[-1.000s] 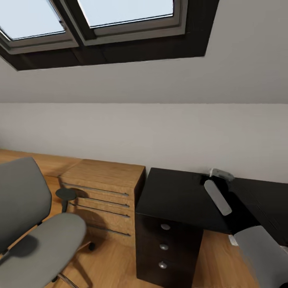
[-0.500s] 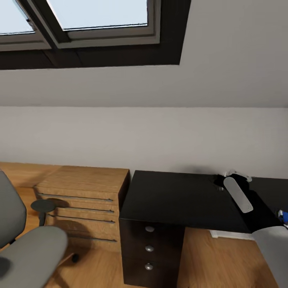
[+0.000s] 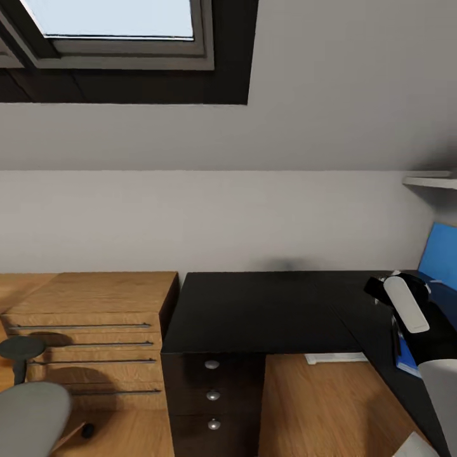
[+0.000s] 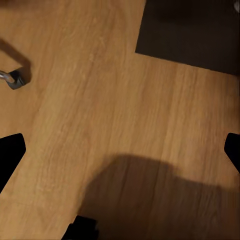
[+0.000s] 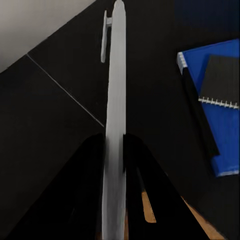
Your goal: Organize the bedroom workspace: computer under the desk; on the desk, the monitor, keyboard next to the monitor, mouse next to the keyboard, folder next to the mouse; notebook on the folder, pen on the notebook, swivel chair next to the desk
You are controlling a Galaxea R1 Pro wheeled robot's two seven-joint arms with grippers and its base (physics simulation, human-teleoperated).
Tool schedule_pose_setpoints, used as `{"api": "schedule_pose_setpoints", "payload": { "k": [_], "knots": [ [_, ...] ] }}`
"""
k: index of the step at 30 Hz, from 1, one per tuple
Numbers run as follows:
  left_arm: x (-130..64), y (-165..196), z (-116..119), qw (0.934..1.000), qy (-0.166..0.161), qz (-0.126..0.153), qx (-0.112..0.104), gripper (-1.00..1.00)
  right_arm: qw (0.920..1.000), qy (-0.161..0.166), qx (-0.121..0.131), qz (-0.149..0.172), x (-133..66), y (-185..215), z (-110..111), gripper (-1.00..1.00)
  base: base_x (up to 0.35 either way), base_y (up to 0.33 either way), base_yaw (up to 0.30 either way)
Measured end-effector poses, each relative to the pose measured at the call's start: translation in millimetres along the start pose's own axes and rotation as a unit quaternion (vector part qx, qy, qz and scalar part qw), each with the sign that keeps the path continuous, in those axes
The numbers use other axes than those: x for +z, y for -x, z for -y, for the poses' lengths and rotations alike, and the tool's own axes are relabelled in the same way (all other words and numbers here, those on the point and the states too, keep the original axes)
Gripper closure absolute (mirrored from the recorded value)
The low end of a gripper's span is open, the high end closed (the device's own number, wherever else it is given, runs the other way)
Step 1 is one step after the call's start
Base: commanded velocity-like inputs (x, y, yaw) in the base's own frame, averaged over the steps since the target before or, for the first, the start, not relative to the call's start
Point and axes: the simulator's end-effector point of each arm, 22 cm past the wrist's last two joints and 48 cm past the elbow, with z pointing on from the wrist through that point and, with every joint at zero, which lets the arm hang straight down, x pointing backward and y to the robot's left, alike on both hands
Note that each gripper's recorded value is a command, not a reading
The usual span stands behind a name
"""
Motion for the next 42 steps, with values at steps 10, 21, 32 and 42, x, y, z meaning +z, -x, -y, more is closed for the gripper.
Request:
{"api": "schedule_pose_setpoints", "payload": {
  "k": [10,21,32,42],
  "knots": [
    [-0.1,1,1,1.0,0.0,0.001,0.0,-1.0,0.9996,-0.02,0.003,-0.021,12.1,-11,19,1.0,0.0,0.0,-0.297],
    [-0.1,1,1,1.0,0.0,0.002,-0.001,-1.0,0.9996,-0.017,0.001,-0.024,12.7,-15,14,1.0,0.001,0.0,-0.251],
    [-1.1,15,2,0.9994,0.0,0.035,-0.005,-1.0,0.9986,0.007,-0.04,-0.034,14.4,-41,-16,1.0,0.22,-0.02,-0.019],
    [-1.2,16,1,0.9993,0.001,0.038,-0.006,-1.0,0.9984,-0.025,-0.043,-0.028,33.5,-48,7,1.0,0.221,-0.17,0.0]
  ]
}}
